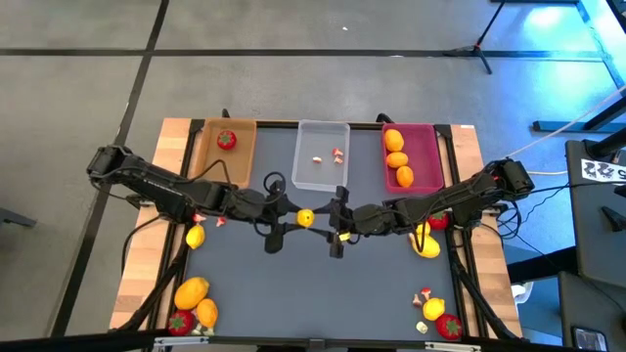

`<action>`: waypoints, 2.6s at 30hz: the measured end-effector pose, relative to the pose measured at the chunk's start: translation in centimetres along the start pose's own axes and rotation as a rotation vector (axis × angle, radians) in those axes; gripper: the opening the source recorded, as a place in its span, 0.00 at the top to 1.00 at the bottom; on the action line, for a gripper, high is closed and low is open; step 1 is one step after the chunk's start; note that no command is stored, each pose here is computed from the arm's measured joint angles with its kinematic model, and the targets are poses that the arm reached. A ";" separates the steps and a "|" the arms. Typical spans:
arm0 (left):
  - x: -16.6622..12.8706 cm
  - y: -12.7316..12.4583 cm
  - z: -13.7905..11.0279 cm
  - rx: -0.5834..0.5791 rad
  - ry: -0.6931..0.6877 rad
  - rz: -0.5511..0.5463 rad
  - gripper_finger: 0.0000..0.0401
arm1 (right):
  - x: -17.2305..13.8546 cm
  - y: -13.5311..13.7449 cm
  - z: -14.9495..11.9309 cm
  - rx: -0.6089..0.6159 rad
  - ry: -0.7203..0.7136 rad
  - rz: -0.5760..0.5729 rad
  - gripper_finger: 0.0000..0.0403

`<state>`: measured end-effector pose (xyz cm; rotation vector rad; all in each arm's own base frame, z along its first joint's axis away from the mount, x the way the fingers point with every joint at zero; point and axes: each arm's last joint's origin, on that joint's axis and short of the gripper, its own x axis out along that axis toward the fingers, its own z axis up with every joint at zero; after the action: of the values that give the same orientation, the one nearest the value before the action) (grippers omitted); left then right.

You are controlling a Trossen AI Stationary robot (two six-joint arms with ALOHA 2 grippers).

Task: Sort produce into baskets
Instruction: Put the lemon into the pink bin

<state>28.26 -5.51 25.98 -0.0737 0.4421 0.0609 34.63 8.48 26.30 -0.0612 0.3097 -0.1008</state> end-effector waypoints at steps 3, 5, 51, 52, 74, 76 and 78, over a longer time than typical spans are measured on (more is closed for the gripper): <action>0.0 0.0 0.0 0.003 0.000 0.003 0.55 | 0.0 0.0 0.0 0.015 -0.003 -0.003 0.35; 0.0 0.0 0.0 0.003 -0.001 0.005 0.55 | 0.0 0.0 0.0 0.028 -0.004 -0.004 0.29; -0.4 0.1 -0.8 0.039 0.092 0.021 0.29 | -0.3 -1.8 0.6 0.015 0.014 0.063 0.71; -0.5 0.1 -0.9 0.025 0.106 0.025 0.29 | -0.7 -2.0 0.7 0.009 0.033 0.039 0.71; -1.0 0.7 -2.6 -0.062 0.268 0.127 0.31 | -11.0 -9.9 0.1 0.122 0.446 -0.529 0.70; -0.9 0.7 -2.6 -0.062 0.269 0.127 0.31 | -11.4 -10.9 -0.3 0.147 0.487 -0.573 0.70; -0.9 0.7 -2.6 -0.062 0.268 0.128 0.31 | -11.8 -11.7 -0.8 0.166 0.541 -0.613 0.70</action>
<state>26.26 -5.06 24.00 -0.1153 0.7131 0.1921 22.17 -1.88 30.00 0.0396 0.8153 -0.7588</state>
